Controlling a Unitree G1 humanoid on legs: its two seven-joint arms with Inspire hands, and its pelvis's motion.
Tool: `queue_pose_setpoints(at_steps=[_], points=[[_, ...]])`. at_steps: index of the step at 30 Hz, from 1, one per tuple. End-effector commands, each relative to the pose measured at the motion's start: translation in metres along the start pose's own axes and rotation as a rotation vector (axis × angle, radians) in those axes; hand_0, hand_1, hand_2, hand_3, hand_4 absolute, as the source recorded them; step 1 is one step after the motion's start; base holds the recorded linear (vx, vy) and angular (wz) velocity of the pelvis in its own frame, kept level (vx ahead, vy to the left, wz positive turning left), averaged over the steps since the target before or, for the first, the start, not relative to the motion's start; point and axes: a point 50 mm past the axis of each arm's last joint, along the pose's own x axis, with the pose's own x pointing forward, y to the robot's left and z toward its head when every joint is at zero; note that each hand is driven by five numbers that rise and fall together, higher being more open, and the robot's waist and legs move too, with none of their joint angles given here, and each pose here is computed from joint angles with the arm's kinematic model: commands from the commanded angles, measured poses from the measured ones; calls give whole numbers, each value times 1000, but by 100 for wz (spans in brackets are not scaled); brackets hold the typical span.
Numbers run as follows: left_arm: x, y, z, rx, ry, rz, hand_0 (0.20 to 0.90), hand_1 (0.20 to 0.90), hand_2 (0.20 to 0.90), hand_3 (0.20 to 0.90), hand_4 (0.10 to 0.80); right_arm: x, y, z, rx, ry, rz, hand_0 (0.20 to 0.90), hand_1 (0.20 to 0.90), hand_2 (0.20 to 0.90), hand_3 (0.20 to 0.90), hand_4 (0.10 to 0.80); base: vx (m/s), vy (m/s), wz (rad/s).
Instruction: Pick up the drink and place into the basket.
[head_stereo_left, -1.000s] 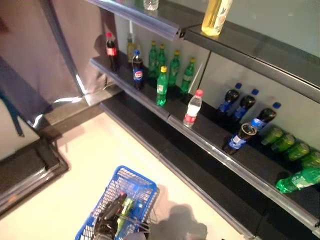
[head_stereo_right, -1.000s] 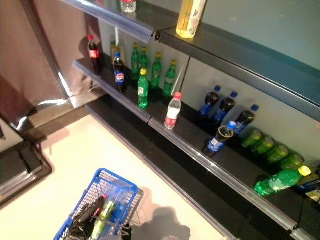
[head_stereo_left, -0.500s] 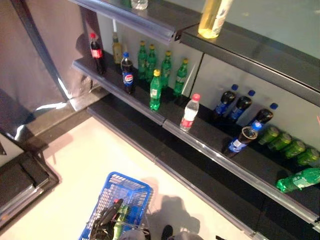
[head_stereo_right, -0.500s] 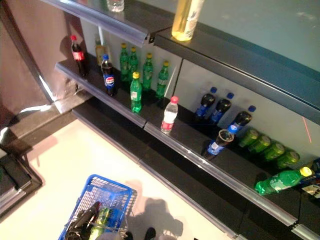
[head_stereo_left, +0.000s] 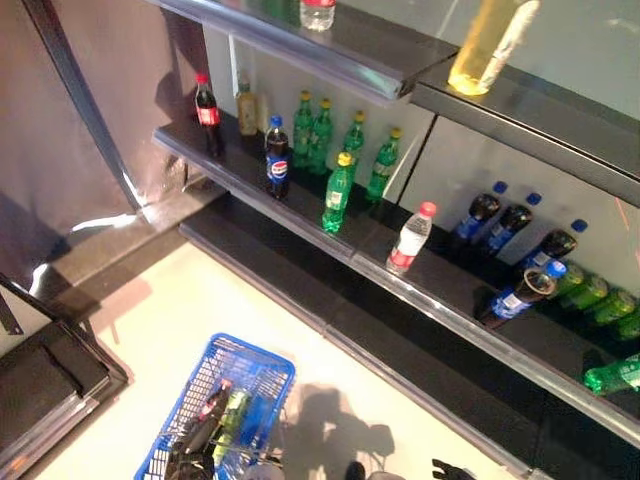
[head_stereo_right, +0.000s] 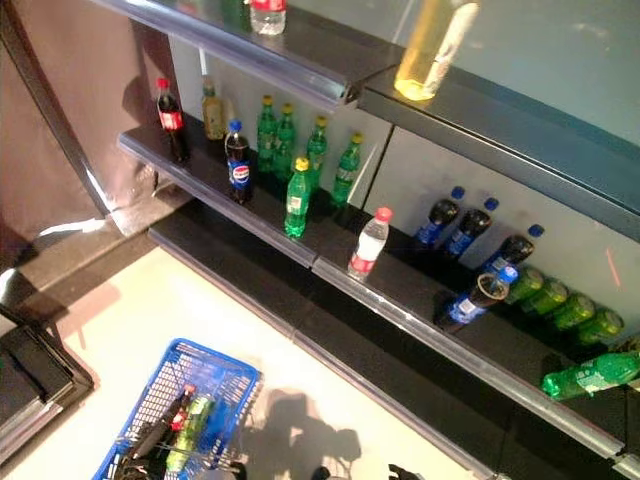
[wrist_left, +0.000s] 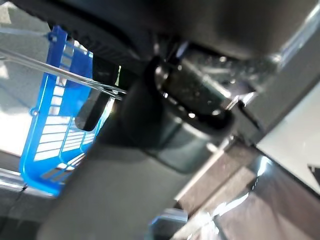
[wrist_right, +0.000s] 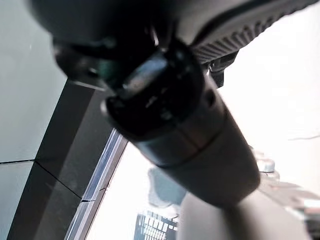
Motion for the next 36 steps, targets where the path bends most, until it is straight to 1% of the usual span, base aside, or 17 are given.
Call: queue_pose_setpoints(at_steps=[1, 4, 6, 8, 11, 13, 14, 15, 16, 19, 21, 23, 25, 26, 28, 32, 36], points=[[3, -52, 2, -47, -61, -240, 300, 300, 300, 200, 100, 1, -2, 30, -6, -132, -12, 900, 900, 900, 900, 800, 198, 284, -42], [5, -58, 12, 48, -80, -276, 300, 300, 300, 200, 100, -1, 7, 26, -79, -144, 32, 900, 900, 900, 900, 800, 189, 200, -16], [6, -56, 17, 30, -85, -260, 300, 300, 300, 200, 100, -1, 13, 33, -134, -179, 59, 900, 900, 900, 900, 800, 103, 94, -18], [6, -51, 25, 6, -97, -244, 300, 300, 300, 200, 100, -7, 26, 61, -216, -272, 119, 900, 900, 900, 900, 800, 53, -4, -22], [6, -45, 36, 22, -120, -230, 300, 300, 300, 200, 100, -29, 42, 109, -335, -478, 242, 900, 900, 900, 900, 800, 6, -109, -13], [6, -39, 40, 23, -126, -207, 300, 300, 300, 200, 100, -61, 47, 147, -443, -684, 322, 900, 900, 900, 900, 800, 22, -133, -2], [6, -33, 38, 14, -124, -187, 300, 300, 300, 200, 100, -87, 46, 172, -488, -846, 353, 900, 900, 900, 900, 800, 37, -92, 0], [6, -31, 37, 11, -120, -181, 300, 300, 300, 200, 100, -95, 46, 178, -494, -894, 358, 900, 900, 900, 900, 800, 42, -83, -4], [4, -25, 32, 7, -109, -167, 300, 300, 300, 200, 100, -116, 43, 194, -510, -1023, 355, 900, 900, 900, 900, 800, 33, -42, -7], [-1, -17, 16, 3, -78, -143, 300, 300, 300, 200, 100, -160, 28, 224, -471, -1267, 334, 900, 900, 900, 900, 800, 36, -19, -5], [-4, -15, 5, 22, -46, -132, 300, 300, 300, 200, 100, -182, 16, 240, -411, -1398, 275, 900, 900, 900, 900, 800, 42, 33, -2], [-7, -16, -5, 39, -17, -126, 300, 300, 300, 200, 100, -200, 3, 255, -349, -1534, 151, 900, 900, 900, 900, 800, 45, 58, -2], [-8, -17, -10, 56, -1, -128, 300, 300, 300, 200, 100, -209, -4, 264, -269, -1587, 96, 900, 900, 900, 900, 800, 50, 50, 0], [-10, -19, -14, 74, 13, -133, 300, 300, 300, 200, 100, -215, -12, 273, -189, -1628, 11, 900, 900, 900, 900, 800, 70, 55, 2], [-11, -20, -17, 90, 27, -139, 300, 300, 300, 200, 100, -219, -22, 285, -112, -1662, -107, 900, 900, 900, 900, 800, 92, 62, 5], [-12, -18, -21, 125, 57, -144, 300, 300, 300, 200, 100, -224, -34, 302, 42, -1666, -261, 900, 900, 900, 900, 800, 105, 65, 24], [-13, -17, -25, 170, 93, -170, 300, 300, 300, 200, 100, -224, -38, 314, 104, -1641, -352, 900, 900, 900, 900, 800, 94, 77, 29]])
